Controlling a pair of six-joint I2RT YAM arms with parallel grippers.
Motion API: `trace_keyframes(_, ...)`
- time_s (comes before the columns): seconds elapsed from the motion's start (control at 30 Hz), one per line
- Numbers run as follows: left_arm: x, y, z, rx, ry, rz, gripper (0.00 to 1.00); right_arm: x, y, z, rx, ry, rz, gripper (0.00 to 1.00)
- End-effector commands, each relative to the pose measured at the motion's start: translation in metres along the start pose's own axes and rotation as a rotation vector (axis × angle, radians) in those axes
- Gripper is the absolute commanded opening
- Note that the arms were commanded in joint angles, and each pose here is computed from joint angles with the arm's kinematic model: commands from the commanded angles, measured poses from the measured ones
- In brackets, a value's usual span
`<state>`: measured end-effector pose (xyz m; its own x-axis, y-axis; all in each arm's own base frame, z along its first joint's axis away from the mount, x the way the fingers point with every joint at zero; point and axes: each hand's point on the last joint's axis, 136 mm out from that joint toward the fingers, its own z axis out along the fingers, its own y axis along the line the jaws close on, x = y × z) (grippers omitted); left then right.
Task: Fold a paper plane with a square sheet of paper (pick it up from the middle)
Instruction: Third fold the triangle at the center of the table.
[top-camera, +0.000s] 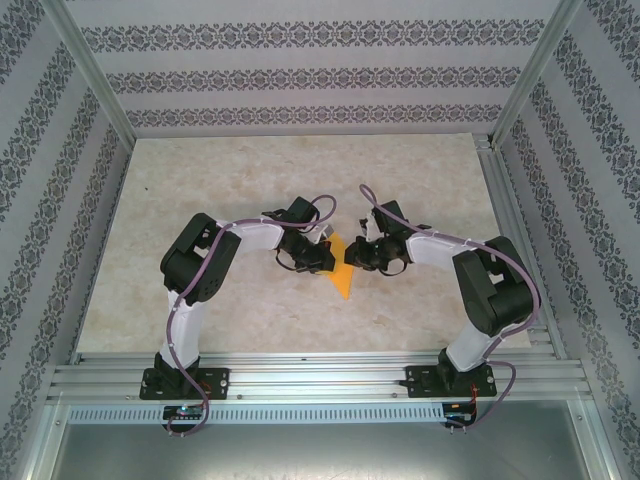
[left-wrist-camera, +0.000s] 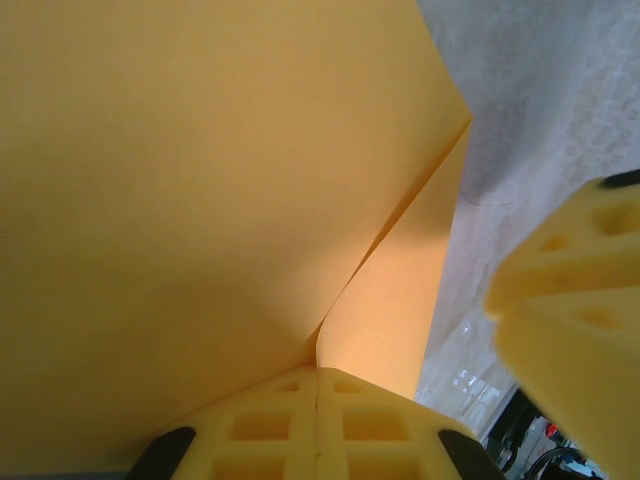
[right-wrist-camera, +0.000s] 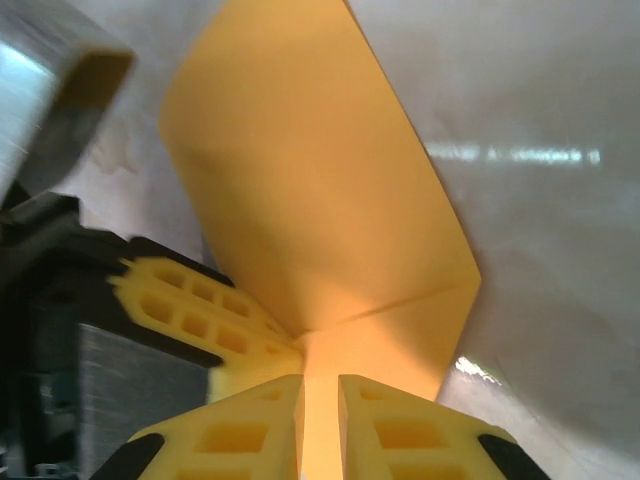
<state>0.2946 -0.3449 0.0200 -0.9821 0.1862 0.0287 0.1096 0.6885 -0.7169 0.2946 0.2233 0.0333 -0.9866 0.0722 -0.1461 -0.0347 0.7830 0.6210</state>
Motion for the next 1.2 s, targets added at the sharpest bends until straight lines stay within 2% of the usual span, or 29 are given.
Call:
trace_keyframes(0.0,0.01,0.017,0.005,-0.068,0.028,-0.019,0.06,0.013,-0.008,0.015,0.002,0.033,0.031,0.16)
trace_keyframes(0.13,0.01,0.017,0.004,-0.068,0.028,-0.018,0.06,0.021,-0.025,0.017,0.079,0.055,0.04,0.16)
trace_keyframes(0.43,0.01,0.017,0.004,-0.069,0.028,-0.019,0.06,0.028,0.014,-0.002,-0.027,0.017,-0.011,0.17)
trace_keyframes(0.8,0.009,0.016,0.003,-0.068,0.027,-0.016,0.06,0.061,-0.014,0.024,-0.008,0.067,0.07,0.15)
trace_keyframes(1.03,0.01,0.016,0.003,-0.069,0.025,-0.015,0.06,0.056,0.008,0.0,-0.044,0.02,0.031,0.16)
trace_keyframes(1.17,0.009,0.014,0.002,-0.066,0.021,-0.013,0.06,0.066,0.016,0.005,-0.08,0.03,0.036,0.16)
